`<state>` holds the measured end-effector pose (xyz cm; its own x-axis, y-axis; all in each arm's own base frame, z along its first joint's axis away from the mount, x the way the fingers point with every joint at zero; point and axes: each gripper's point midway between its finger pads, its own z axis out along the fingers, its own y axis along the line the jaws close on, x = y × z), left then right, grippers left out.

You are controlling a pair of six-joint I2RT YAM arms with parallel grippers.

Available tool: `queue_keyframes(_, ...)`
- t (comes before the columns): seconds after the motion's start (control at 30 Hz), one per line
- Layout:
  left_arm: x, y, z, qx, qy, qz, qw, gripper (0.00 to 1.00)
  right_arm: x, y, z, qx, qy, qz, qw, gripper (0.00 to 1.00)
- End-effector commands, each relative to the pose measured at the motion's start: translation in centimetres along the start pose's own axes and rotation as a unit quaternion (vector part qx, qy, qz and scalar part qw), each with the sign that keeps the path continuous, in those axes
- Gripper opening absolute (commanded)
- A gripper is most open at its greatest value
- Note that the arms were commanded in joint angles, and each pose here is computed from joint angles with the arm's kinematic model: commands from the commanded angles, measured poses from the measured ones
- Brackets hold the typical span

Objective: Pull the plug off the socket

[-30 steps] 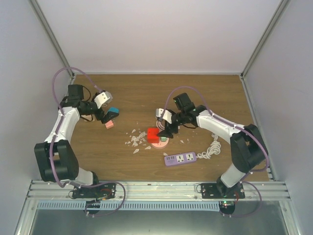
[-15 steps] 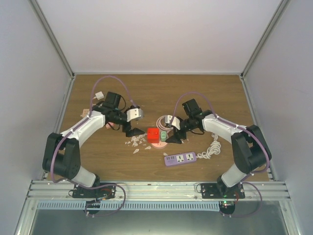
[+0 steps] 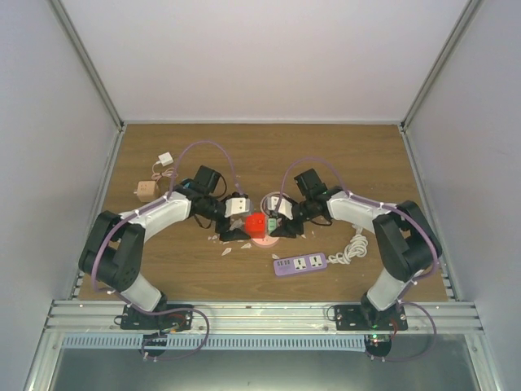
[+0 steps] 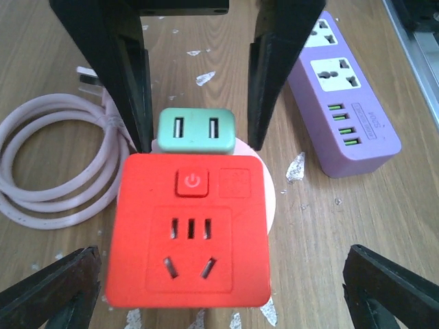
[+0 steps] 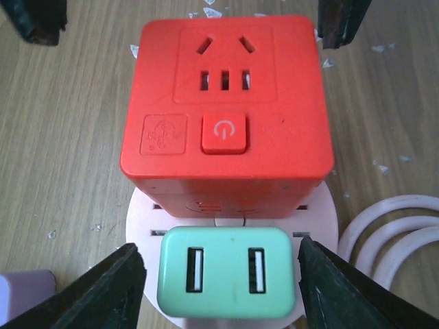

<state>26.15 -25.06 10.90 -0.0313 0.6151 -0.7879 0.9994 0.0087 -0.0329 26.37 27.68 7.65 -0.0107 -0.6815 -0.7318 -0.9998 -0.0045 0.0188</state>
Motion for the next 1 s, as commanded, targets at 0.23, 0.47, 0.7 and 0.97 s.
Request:
queue_keyframes(0.23,0.8,-0.3,3.2,-0.004,0.017,0.022,1.000,0.89,-0.3,0.2,0.9,-0.007,-0.002,-0.007,1.000,0.40)
queue_keyframes(0.47,1.2,-0.6,4.3,-0.006,0.033,0.027,0.999,0.75,-1.6,0.5,0.4,-0.013,-0.024,-0.010,1.000,0.21)
queue_keyframes(0.7,2.1,-0.5,5.0,-0.012,0.062,0.028,0.998,0.52,-2.9,0.6,-0.3,-0.013,-0.046,-0.015,0.999,0.17)
queue_keyframes(0.97,3.6,-0.5,5.2,-0.016,0.092,0.023,0.995,0.37,-5.0,0.5,-1.4,-0.007,-0.078,-0.018,0.997,0.14)
